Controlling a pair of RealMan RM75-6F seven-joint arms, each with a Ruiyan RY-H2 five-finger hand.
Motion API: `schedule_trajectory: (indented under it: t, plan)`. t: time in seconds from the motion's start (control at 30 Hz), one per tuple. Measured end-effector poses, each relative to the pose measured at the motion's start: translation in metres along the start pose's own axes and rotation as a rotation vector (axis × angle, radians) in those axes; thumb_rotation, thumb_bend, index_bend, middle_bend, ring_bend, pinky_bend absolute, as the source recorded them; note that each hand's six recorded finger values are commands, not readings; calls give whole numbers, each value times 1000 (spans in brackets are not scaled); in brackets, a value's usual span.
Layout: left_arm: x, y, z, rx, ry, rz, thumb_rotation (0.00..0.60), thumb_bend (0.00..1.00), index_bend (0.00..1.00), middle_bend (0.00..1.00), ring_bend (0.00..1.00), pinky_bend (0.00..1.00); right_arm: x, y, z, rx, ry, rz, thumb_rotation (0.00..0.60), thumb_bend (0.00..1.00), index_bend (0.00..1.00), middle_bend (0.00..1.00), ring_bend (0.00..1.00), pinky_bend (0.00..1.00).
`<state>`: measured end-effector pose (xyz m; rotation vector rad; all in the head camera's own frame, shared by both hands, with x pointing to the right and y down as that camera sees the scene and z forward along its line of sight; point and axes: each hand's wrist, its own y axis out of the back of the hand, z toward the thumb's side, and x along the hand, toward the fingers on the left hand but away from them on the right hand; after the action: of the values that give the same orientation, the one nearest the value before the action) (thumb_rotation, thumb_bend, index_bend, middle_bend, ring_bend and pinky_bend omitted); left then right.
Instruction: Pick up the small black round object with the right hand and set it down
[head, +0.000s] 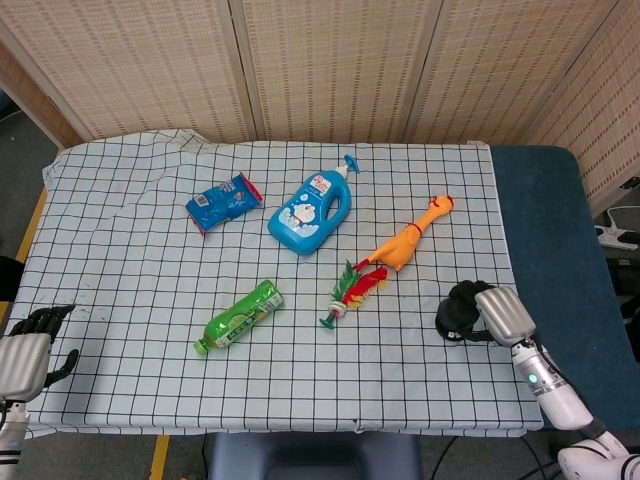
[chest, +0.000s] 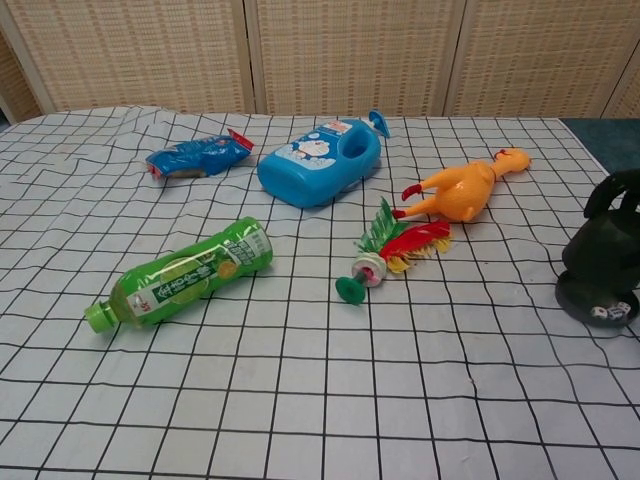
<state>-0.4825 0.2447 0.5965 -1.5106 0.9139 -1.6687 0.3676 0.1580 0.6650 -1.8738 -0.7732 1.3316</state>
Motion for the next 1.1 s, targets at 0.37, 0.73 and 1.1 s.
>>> schedule_trajectory:
  t: [0.37, 0.73, 1.1]
  plan:
    - [0, -1, 1, 4, 1, -5, 600, 367, 166, 190, 146, 274, -3, 17, -51, 27, -192, -53, 600, 125, 508, 445, 352, 559]
    - [0, -1, 0, 5, 3, -9, 600, 366, 166, 190, 147, 274, -3, -4, -58, -11, -155, 32, 600, 125, 188, 68, 0, 178]
    - [0, -4, 1, 4, 7, -19, 600, 367, 166, 190, 148, 274, 10, 6, -51, -33, -131, -1, 600, 124, 167, 46, 0, 124]
